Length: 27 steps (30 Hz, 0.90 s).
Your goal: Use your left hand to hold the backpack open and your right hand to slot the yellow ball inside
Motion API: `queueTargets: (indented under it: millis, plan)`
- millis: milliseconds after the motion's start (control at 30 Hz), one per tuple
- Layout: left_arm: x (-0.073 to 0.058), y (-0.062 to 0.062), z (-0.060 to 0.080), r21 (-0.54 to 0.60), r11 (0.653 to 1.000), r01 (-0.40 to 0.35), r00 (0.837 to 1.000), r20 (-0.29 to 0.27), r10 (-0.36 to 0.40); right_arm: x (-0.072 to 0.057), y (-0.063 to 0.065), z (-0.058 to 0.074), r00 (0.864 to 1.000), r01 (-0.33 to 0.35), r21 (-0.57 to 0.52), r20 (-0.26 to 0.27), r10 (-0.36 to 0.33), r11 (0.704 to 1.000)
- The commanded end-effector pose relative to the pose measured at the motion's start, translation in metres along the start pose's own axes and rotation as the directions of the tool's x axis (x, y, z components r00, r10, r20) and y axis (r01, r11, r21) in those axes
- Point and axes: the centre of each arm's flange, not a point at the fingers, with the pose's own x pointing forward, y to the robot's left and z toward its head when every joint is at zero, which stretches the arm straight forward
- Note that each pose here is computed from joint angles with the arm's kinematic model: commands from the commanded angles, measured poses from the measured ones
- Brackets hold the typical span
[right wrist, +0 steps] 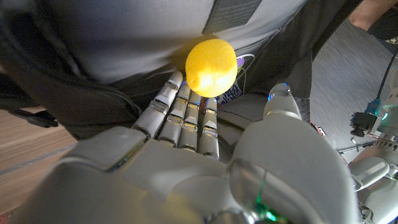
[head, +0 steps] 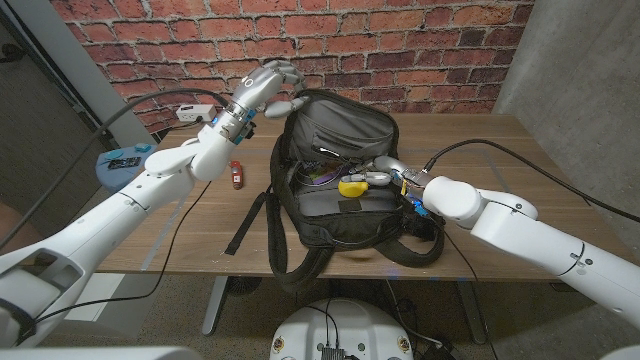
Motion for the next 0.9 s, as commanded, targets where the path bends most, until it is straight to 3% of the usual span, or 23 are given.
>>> queueTargets:
  millis: [33,467,900]
  plan:
    - [0.002,-0.002,0.001,-0.002,1.0,0.004,1.0,0.001,-0.004,-0.009,-0.003,0.004,1.0,0.014,0.003,0.006,-0.014,1.0]
    - [-0.001,-0.002,-0.001,0.0,1.0,0.001,1.0,-0.003,-0.001,-0.027,-0.006,0.012,0.999,0.035,-0.012,-0.008,-0.035,0.999]
    - [-0.003,-0.001,0.0,-0.006,1.0,-0.014,1.0,0.002,0.014,-0.044,-0.003,0.008,0.996,0.062,0.004,-0.059,-0.062,0.998]
